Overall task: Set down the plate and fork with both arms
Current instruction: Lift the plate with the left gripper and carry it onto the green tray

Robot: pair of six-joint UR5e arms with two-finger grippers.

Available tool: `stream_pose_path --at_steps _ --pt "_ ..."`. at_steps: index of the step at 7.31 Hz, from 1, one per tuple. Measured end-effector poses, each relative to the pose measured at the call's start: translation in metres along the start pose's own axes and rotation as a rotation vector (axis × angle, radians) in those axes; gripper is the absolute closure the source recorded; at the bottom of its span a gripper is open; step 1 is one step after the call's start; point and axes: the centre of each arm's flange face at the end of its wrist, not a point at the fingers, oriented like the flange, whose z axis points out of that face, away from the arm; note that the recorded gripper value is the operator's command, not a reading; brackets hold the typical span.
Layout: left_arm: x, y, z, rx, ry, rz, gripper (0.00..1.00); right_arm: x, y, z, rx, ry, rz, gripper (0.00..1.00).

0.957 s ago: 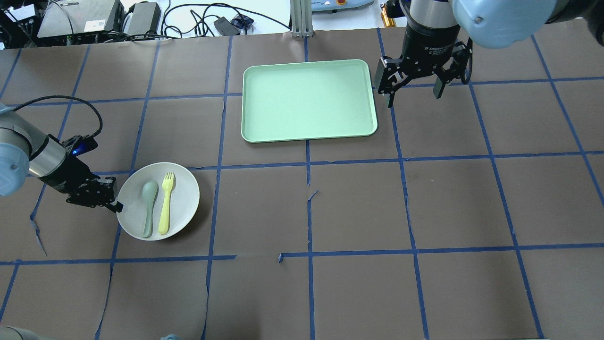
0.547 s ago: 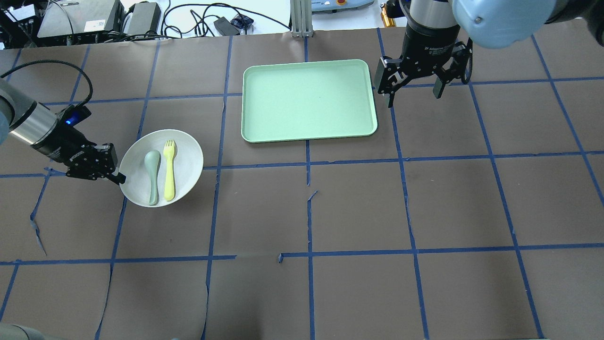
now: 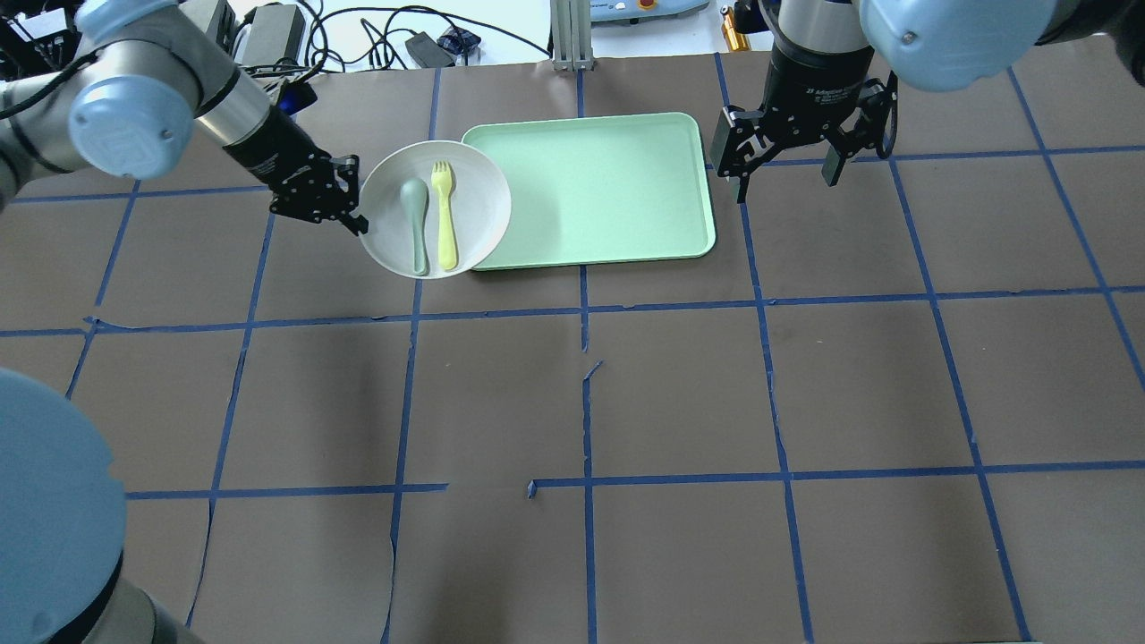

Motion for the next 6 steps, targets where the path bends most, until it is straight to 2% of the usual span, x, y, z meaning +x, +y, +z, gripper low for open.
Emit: stream_pose_path --at_steps 3,6 --pt "0.088 -0.070 0.051 0.022 0.014 0.040 1.00 0.001 -0.001 0.000 0.000 0.000 0.003 0.00" --pt "0.133 -0.096 0.107 0.006 0.007 0.053 1.00 0.003 -0.001 0.000 0.000 -0.001 0.005 0.00"
